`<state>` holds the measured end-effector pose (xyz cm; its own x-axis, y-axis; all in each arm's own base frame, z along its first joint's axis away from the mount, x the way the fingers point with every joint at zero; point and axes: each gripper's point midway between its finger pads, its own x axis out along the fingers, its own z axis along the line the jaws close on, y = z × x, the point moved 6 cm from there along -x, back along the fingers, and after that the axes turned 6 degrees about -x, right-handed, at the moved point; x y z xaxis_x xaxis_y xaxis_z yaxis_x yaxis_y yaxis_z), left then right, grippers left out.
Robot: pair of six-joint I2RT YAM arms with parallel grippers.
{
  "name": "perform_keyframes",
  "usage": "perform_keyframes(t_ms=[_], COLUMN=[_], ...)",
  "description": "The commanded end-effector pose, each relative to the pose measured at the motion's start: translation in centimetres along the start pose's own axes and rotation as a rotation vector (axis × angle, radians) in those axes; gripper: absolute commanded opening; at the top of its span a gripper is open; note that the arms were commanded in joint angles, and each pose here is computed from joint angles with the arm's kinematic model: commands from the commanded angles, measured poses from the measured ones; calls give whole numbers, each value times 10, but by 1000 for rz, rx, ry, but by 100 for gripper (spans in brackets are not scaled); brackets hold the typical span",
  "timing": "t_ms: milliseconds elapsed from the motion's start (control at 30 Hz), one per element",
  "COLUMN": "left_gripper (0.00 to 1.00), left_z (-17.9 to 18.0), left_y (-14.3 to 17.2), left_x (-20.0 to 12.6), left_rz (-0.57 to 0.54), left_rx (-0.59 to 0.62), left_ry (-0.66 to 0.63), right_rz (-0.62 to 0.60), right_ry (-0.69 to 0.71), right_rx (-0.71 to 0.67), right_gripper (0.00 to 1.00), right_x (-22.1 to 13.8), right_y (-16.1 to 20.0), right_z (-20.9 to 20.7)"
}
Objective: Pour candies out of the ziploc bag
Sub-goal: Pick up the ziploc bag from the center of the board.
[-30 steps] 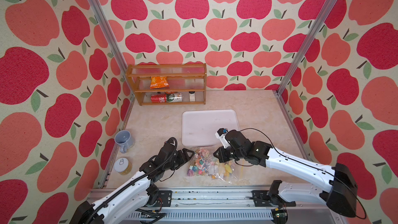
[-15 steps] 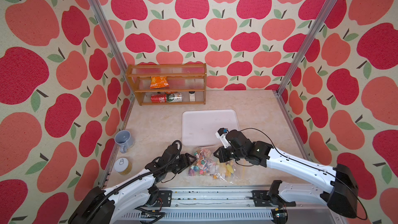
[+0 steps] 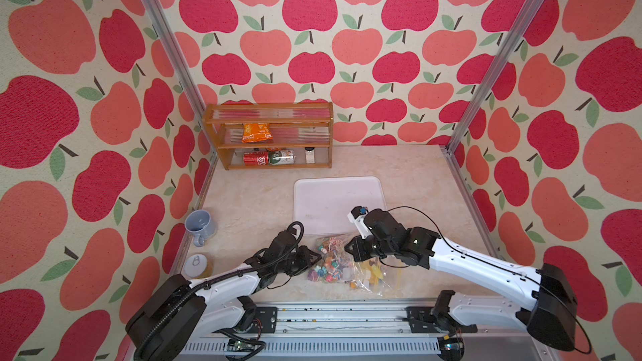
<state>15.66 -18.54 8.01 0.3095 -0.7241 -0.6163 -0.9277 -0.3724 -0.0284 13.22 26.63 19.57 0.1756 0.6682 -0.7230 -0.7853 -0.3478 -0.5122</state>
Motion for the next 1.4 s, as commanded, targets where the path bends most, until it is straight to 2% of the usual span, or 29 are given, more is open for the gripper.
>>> perform_keyframes(t_ms=[0, 133, 433, 633, 1033, 1100, 1367], left_gripper=[10, 0, 0, 0, 0, 0, 0], left_z=[11, 11, -15, -18, -18, -32, -47], left_y=[6, 5, -7, -17, -37, -46, -72], left_x=[1, -3, -48, -69, -67, -74, -74], left_rz=[28, 12, -134, -233, -272, -298, -319], left_rx=[-12, -10, 28, 29, 24, 34, 41], left_ry=[-55, -71, 7, 48, 29, 59, 72], right_rz=[-59, -68, -86, -90, -113, -118, -144], right_ry=[-1, -2, -10, -27, -36, -32, -44], right_rx=[-27, -33, -90, -124, -147, -151, -171], right_gripper=[0, 0, 0, 0, 0, 0, 0], right_x=[-9, -12, -16, -10, -9, -10, -15], right_y=[-15, -16, -37, -55, -81, -88, -118], right_z=[5, 5, 15, 23, 21, 18, 8])
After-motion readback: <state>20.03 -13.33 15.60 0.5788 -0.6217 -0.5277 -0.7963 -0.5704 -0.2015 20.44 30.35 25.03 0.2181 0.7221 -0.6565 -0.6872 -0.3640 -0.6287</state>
